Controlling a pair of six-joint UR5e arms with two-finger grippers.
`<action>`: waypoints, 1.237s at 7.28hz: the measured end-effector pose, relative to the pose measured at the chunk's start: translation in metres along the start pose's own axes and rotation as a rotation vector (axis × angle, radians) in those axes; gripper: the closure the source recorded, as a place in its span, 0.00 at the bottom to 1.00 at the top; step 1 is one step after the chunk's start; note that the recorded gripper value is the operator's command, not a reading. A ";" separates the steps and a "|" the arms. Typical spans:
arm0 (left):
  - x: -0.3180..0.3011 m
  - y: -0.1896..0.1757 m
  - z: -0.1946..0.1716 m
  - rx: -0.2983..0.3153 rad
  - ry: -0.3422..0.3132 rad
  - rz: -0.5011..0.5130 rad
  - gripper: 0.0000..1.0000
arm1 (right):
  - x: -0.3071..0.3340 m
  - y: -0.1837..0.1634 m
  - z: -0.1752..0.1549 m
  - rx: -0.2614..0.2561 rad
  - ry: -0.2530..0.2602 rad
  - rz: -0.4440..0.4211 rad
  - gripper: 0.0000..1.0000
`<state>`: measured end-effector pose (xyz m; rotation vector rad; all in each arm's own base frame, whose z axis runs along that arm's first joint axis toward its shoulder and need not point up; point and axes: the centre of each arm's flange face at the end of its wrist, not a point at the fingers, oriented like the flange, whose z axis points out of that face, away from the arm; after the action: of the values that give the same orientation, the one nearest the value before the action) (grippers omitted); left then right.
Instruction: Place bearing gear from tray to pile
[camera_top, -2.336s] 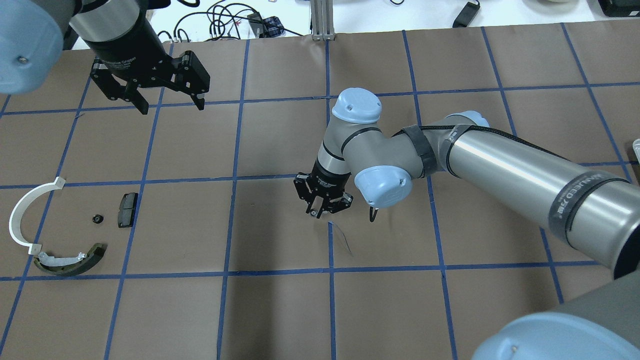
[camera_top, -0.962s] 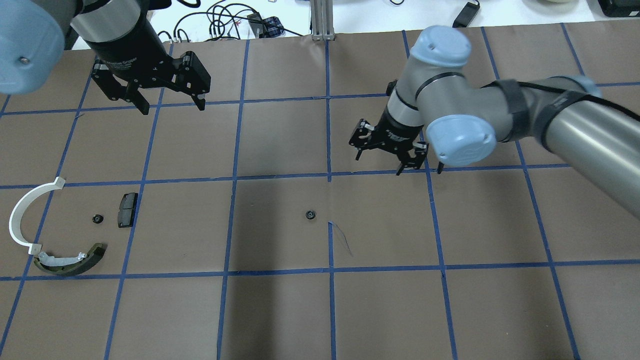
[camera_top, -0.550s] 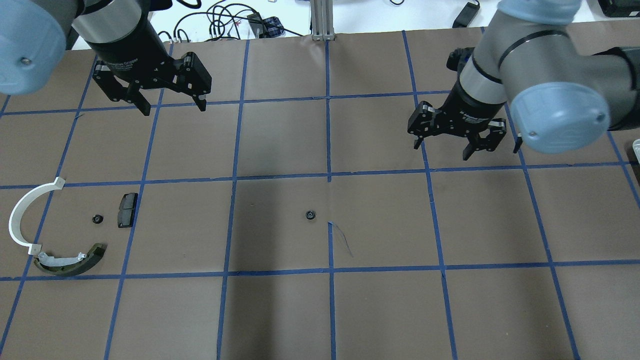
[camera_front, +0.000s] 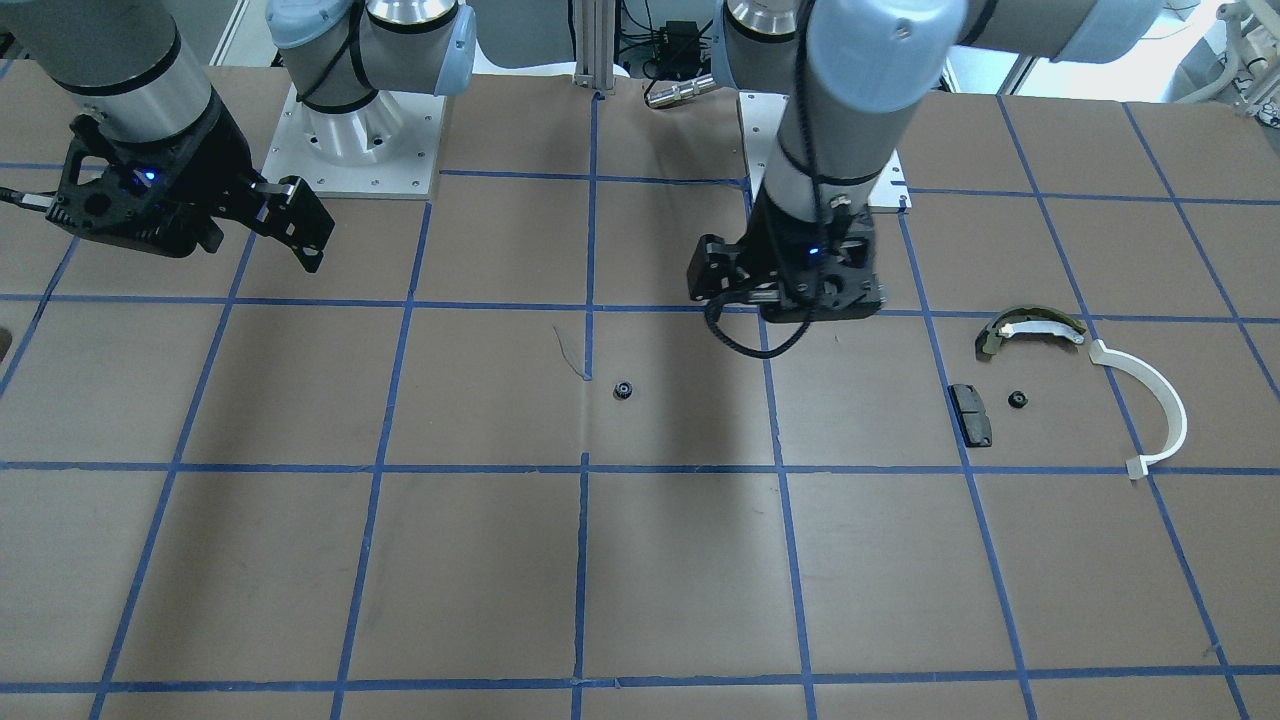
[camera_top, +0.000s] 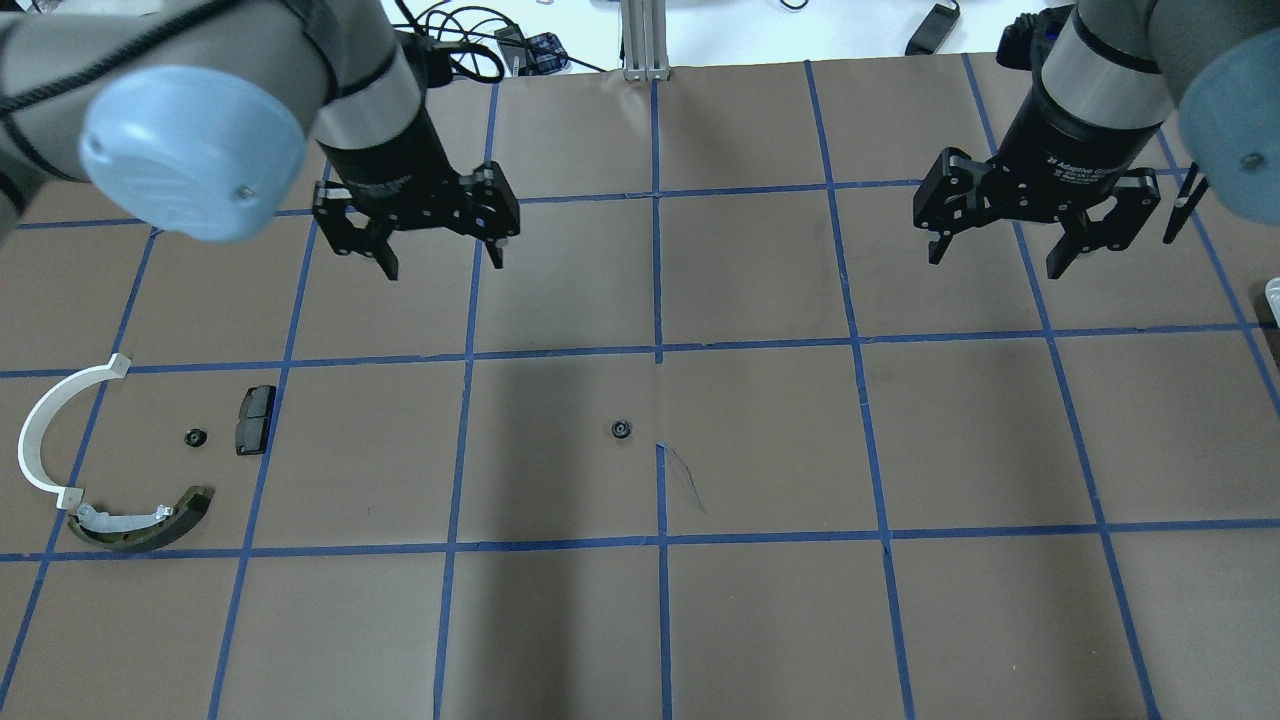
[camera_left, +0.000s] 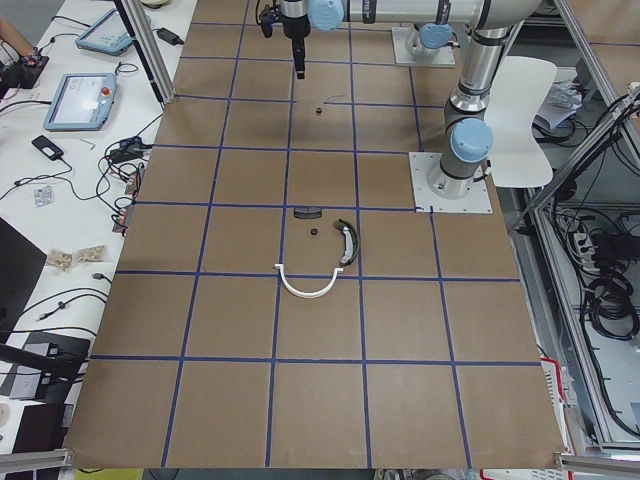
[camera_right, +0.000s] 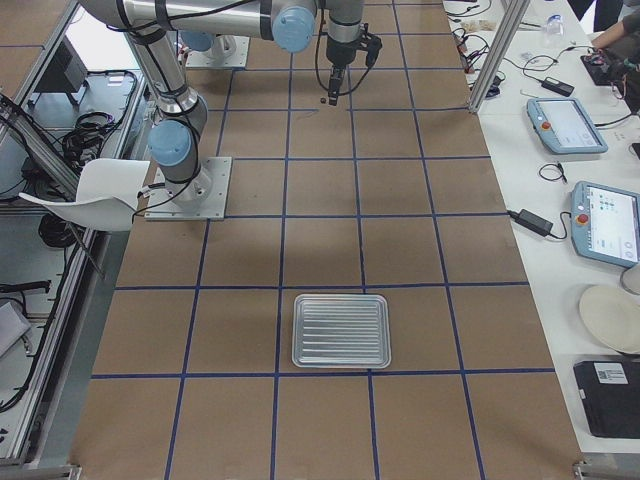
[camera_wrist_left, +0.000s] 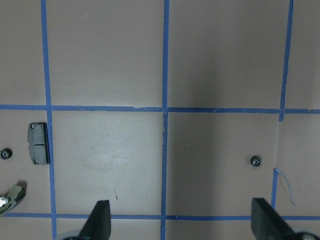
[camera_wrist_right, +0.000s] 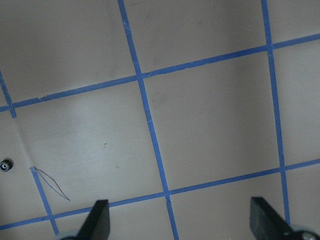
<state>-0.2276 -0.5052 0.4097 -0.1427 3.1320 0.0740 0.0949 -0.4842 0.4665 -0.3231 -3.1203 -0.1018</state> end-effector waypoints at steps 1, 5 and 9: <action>0.028 0.016 0.047 0.010 0.000 -0.007 0.00 | -0.004 -0.001 -0.001 -0.004 -0.007 -0.006 0.00; 0.076 0.061 0.186 0.036 -0.011 -0.010 0.00 | -0.039 0.013 0.002 -0.004 -0.003 -0.095 0.00; 0.097 0.053 0.232 0.083 0.008 0.012 0.03 | -0.043 0.014 0.006 -0.011 -0.004 -0.102 0.00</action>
<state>-0.3285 -0.4500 0.1794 -0.1231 3.1375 -0.0560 0.1403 -0.4789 0.4609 -0.1650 -3.1401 -0.1186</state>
